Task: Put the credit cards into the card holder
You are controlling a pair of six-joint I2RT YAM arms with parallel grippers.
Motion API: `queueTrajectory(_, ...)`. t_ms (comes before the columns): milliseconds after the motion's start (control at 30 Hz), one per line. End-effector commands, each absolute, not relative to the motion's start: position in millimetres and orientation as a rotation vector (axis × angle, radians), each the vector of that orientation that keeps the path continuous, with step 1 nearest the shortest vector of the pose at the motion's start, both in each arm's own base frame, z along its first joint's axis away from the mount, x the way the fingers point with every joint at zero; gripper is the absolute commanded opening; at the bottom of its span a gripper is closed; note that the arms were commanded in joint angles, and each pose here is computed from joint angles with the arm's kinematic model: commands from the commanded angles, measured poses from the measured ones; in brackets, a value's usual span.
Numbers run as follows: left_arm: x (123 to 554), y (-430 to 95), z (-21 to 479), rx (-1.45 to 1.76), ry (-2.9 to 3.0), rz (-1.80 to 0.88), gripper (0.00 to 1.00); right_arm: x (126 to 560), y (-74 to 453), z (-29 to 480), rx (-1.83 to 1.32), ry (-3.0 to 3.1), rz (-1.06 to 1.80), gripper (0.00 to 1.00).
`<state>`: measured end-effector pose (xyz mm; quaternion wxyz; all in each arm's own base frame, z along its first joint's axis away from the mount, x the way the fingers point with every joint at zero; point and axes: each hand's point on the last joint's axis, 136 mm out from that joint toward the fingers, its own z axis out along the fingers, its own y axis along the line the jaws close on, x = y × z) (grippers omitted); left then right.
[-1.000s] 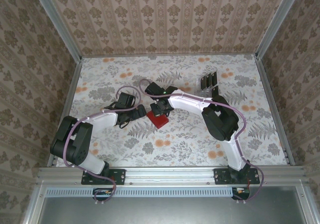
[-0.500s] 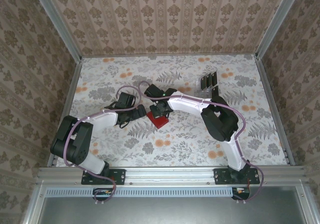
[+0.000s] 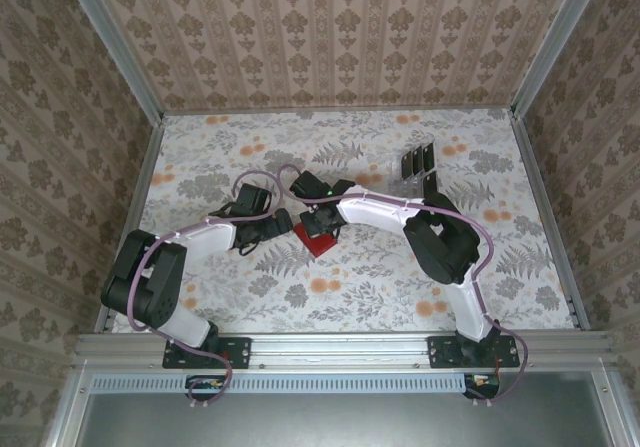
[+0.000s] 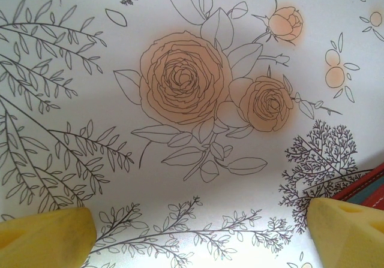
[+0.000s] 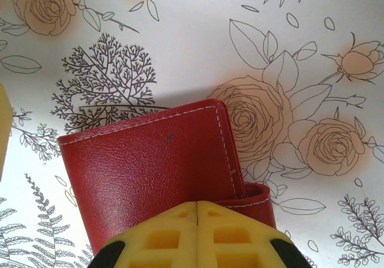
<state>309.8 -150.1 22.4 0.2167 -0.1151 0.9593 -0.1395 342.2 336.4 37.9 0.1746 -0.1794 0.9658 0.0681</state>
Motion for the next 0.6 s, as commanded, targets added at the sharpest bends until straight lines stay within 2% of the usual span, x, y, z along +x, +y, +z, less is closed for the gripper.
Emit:
queueTrajectory(0, 309.2, -158.0, -2.4, -0.271, 2.691, -0.422, 0.97, 308.9, 329.0, 13.2, -0.568, 2.842, 0.157, 0.00)
queueTrajectory(567, 309.5, -156.1, -1.0, -0.272, 2.687, -0.410, 0.97, 254.3, 317.8, -45.6, -0.611, 2.976, 0.078, 0.00)
